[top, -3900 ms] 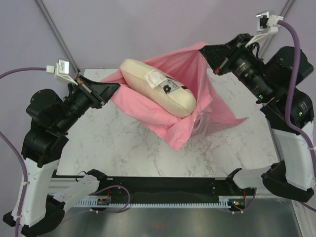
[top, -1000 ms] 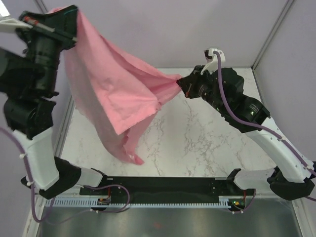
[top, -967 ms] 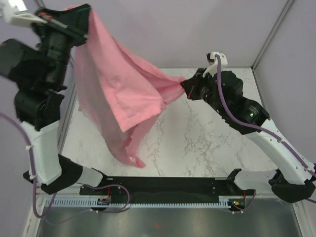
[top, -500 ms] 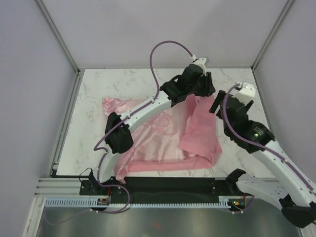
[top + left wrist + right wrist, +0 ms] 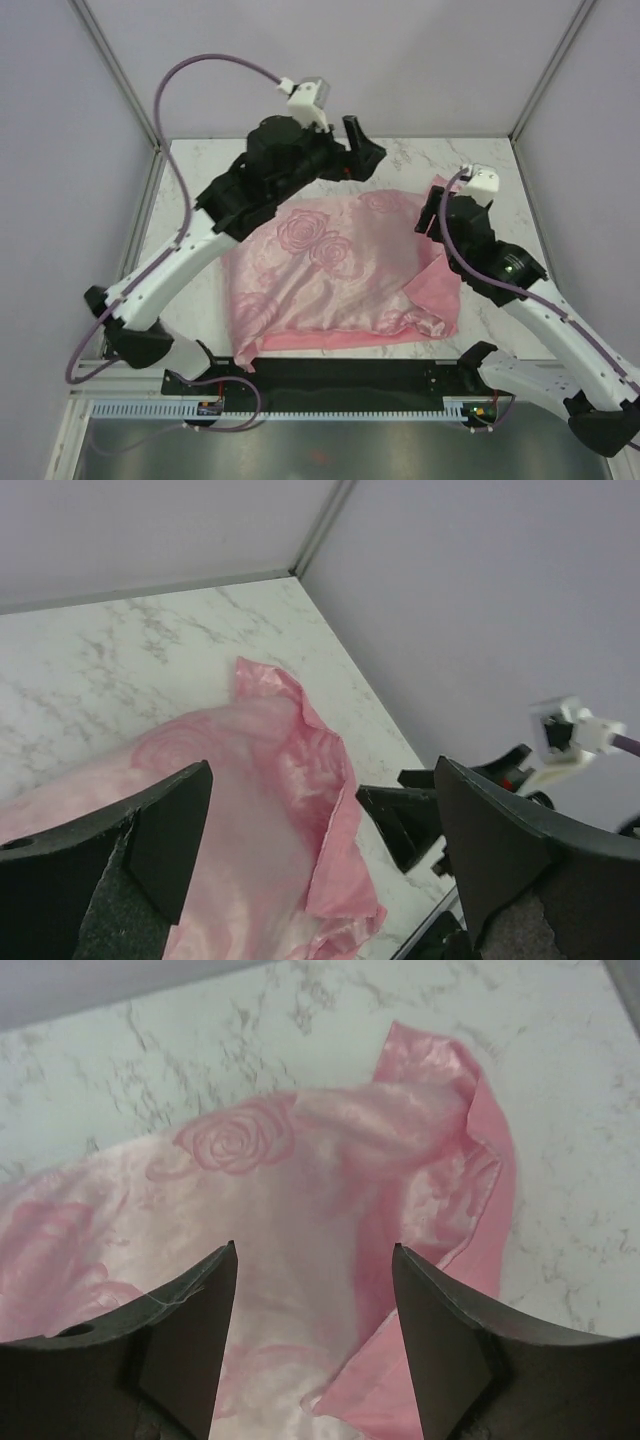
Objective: Put the pillow into the pillowcase
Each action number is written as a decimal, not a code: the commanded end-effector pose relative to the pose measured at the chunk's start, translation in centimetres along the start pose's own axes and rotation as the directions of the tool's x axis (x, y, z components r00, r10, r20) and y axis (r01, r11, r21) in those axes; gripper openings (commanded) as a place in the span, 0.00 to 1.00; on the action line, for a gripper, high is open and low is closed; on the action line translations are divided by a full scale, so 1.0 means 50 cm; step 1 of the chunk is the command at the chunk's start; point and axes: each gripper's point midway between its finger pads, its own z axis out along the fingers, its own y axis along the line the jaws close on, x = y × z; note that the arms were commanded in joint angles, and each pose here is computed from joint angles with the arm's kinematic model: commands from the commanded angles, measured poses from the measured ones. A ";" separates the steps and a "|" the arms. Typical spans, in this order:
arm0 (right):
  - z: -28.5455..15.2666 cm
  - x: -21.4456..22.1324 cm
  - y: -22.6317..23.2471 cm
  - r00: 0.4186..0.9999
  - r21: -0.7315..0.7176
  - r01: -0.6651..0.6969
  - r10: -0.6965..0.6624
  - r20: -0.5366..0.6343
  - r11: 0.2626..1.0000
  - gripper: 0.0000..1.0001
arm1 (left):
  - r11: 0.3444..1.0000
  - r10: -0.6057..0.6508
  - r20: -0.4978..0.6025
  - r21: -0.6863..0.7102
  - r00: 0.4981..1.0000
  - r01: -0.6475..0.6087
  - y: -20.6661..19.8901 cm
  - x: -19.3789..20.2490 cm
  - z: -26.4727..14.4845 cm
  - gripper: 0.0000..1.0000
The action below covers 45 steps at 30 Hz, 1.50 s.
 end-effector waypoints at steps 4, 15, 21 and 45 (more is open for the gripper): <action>0.070 0.164 0.017 0.988 -0.004 -0.023 0.022 -0.156 1.000 0.71 | 0.943 -0.105 -0.149 -0.330 0.983 0.051 0.273 0.146 -0.184 1.00; 0.129 0.347 -0.217 0.920 0.502 -0.118 0.284 -0.269 0.857 0.53 | 0.873 -0.257 -0.264 -0.477 0.930 0.106 0.425 0.366 -0.276 1.00; 0.070 0.332 -0.368 0.931 0.740 -0.154 0.347 -0.113 0.655 0.45 | 0.818 -0.274 -0.219 -0.565 0.936 0.107 0.463 0.386 -0.321 1.00; 0.067 0.155 -0.141 0.956 -0.008 -0.269 0.267 -0.122 0.963 0.77 | 0.661 -0.168 -0.167 -0.750 0.972 -0.014 0.524 0.335 -0.448 1.00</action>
